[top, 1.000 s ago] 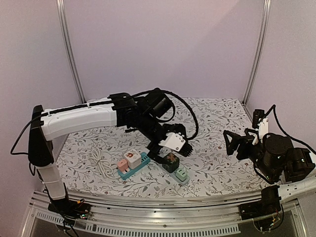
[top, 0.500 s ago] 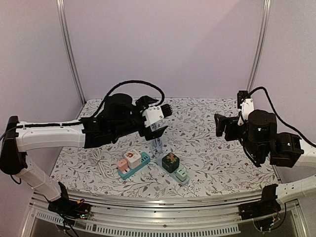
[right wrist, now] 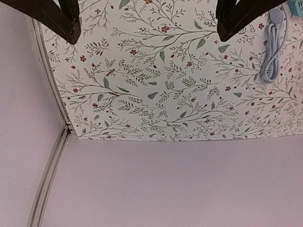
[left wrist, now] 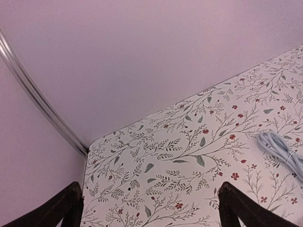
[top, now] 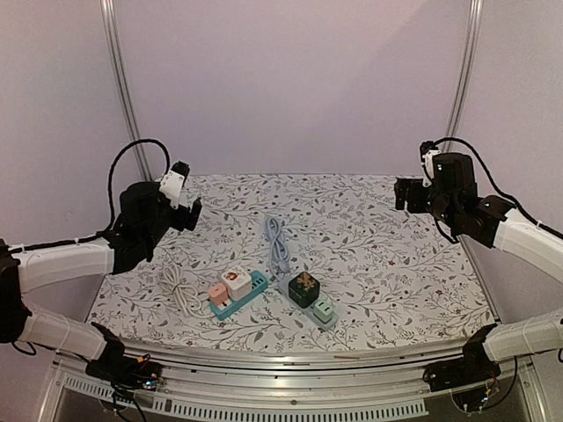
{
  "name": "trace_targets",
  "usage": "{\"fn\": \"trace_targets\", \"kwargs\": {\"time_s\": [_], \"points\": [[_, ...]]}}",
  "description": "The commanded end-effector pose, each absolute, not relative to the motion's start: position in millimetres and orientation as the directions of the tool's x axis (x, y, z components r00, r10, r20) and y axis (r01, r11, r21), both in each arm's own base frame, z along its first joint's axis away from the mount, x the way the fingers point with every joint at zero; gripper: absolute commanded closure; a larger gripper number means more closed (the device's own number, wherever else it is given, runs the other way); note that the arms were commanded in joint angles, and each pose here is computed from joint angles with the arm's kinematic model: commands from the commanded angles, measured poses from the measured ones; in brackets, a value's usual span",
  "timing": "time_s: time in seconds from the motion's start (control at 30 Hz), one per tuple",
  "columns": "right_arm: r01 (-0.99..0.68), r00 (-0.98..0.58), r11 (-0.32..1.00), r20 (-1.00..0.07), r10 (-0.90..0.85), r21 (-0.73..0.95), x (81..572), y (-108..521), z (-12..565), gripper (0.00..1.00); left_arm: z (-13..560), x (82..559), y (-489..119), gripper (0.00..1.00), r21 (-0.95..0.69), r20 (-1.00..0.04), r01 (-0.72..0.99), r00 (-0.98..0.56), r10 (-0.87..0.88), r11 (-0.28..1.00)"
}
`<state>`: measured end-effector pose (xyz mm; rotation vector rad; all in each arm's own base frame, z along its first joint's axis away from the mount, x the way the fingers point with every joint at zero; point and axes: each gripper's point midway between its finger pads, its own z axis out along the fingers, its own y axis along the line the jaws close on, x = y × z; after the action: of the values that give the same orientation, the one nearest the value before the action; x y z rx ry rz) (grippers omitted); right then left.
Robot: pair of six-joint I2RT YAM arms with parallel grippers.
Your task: Insert the plug
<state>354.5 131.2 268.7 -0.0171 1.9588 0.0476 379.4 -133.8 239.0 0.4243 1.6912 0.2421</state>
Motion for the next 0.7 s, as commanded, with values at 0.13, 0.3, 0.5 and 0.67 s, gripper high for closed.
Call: {"fn": "trace_targets", "kwargs": {"time_s": [0.13,0.3,0.5,0.67], "points": [[0.209,-0.31,0.974,-0.951,-0.016,-0.084,364,58,251,0.01,183,390,-80,0.01,0.284,-0.944,0.016,-0.168,0.283,0.959],[0.24,-0.325,0.955,-0.941,-0.091,-0.175,364,38,231,0.01,181,400,-72,0.01,0.255,-0.954,-0.004,-0.162,0.251,0.967],[0.257,-0.423,0.939,-0.9,-0.104,-0.229,371,31,204,0.01,165,392,-51,0.01,0.273,-0.946,-0.04,-0.194,0.26,0.961],[0.237,-0.483,0.964,-0.875,0.009,-0.121,378,21,174,0.01,151,383,-38,0.01,0.239,-0.964,-0.084,-0.144,0.225,0.968]]}}
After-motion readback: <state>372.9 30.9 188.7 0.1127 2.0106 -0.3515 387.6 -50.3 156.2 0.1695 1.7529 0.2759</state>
